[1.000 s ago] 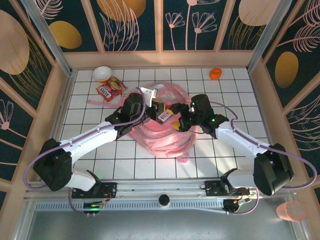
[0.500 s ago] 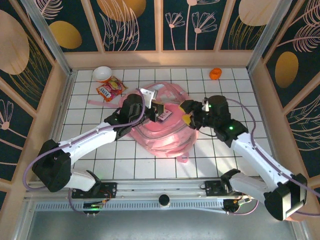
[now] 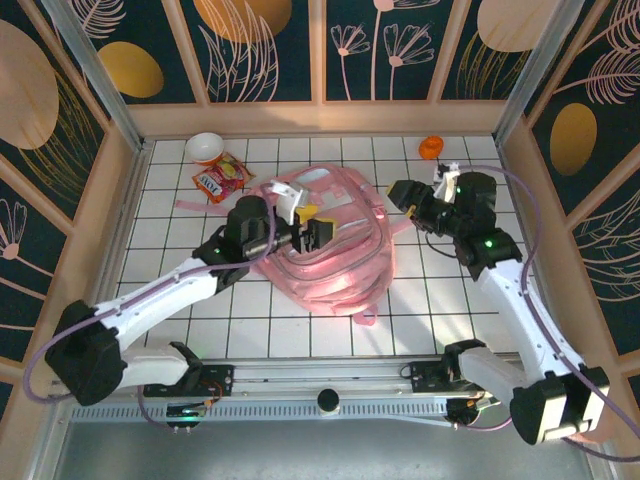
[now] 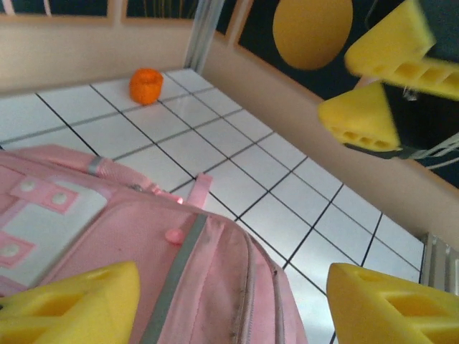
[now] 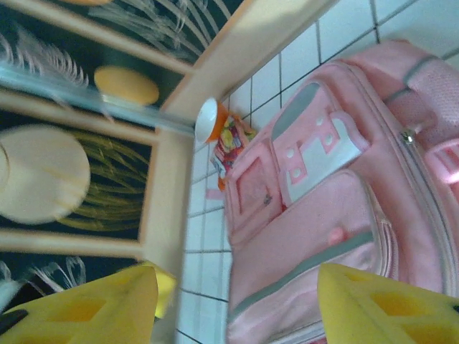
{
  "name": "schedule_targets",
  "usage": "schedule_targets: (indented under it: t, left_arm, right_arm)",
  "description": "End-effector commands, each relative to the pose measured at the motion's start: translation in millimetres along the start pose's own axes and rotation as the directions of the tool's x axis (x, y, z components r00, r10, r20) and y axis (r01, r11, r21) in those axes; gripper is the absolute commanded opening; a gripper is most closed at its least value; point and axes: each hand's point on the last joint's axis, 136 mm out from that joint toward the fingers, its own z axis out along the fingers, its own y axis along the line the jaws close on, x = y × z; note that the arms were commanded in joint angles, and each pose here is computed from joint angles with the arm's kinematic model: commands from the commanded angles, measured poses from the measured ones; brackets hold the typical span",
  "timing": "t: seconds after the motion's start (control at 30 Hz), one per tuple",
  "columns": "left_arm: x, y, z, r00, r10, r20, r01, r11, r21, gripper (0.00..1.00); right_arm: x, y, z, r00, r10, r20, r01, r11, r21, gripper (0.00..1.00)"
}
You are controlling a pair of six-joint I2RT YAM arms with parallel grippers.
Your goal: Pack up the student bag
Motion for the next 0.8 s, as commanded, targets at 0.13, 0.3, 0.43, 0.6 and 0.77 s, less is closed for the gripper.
schedule_targets:
  t: [0.13,0.3,0.43,0.6,0.77]
  left_arm:
    - [-9.1,69.2,-61.6,0.938,-0.27,0.216,0.314,0.926,-0.209,0.76]
    - [13.1,107.2,-98.2,0.848,-0.402,0.344,0.502,0.818,-0.281,0.81]
    - [29.6,117.5,-107.0,0.796,-0.469,0.383,0.583,0.763,-0.278,0.82]
    - [38.1,122.6,-107.9,0.775,-0.492,0.396,0.612,0.741,-0.277,0.82]
    - [39.7,125.1,-105.0,0.777,-0.494,0.389,0.612,0.737,-0.287,0.82]
  right_arm:
    - [11.4,27.2,9.3,0.843,-0.52,-0.14,0.494,0.85,-0.184,0.62]
    - [36.8,22.1,18.1,0.594,-0.783,-0.187,0.744,0.623,-0.243,0.56]
    - [78.9,8.9,30.4,0.232,-0.944,-0.236,0.904,0.299,-0.305,0.57]
    - [117.4,-7.3,44.5,-0.105,-0.967,-0.234,0.918,-0.003,-0.397,0.57]
    - [142.3,-24.2,66.1,-0.363,-0.907,-0.213,0.866,-0.245,-0.436,0.57]
